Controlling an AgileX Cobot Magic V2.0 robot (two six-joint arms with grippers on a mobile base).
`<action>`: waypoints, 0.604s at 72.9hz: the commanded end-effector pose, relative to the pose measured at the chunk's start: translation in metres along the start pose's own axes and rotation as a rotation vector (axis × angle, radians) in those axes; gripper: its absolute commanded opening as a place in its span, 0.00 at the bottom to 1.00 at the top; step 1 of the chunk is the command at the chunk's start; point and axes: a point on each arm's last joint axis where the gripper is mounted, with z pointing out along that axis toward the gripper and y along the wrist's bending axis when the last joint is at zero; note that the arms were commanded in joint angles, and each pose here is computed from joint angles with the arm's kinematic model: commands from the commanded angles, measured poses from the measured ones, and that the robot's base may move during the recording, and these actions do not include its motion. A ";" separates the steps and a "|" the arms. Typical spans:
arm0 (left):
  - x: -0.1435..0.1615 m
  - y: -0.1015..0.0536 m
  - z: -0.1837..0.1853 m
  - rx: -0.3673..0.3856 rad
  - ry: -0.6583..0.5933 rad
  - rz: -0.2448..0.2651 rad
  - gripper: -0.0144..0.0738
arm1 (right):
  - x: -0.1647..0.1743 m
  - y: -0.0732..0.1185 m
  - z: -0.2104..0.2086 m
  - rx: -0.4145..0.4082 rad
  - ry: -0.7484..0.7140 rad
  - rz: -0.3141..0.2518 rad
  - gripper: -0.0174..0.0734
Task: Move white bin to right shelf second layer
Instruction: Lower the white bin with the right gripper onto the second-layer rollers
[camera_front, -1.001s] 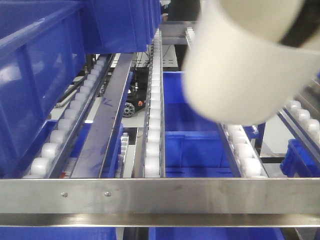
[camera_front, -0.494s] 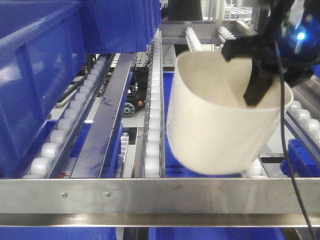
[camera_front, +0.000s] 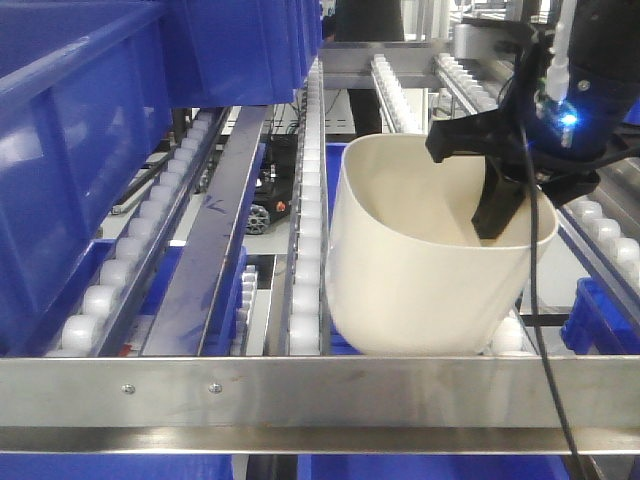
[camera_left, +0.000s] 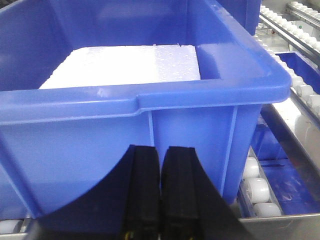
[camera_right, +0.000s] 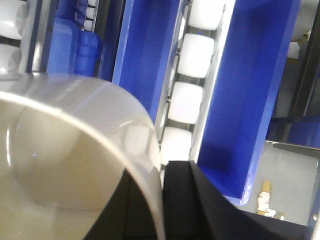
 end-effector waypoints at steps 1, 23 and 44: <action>0.004 0.000 0.001 0.003 -0.065 -0.005 0.26 | -0.015 0.003 -0.015 -0.017 -0.103 -0.011 0.25; 0.004 0.000 0.001 0.003 -0.065 -0.005 0.26 | -0.015 0.003 -0.015 -0.019 -0.109 -0.011 0.27; 0.004 0.000 0.001 0.003 -0.065 -0.005 0.26 | -0.019 0.004 -0.018 -0.022 -0.148 -0.020 0.66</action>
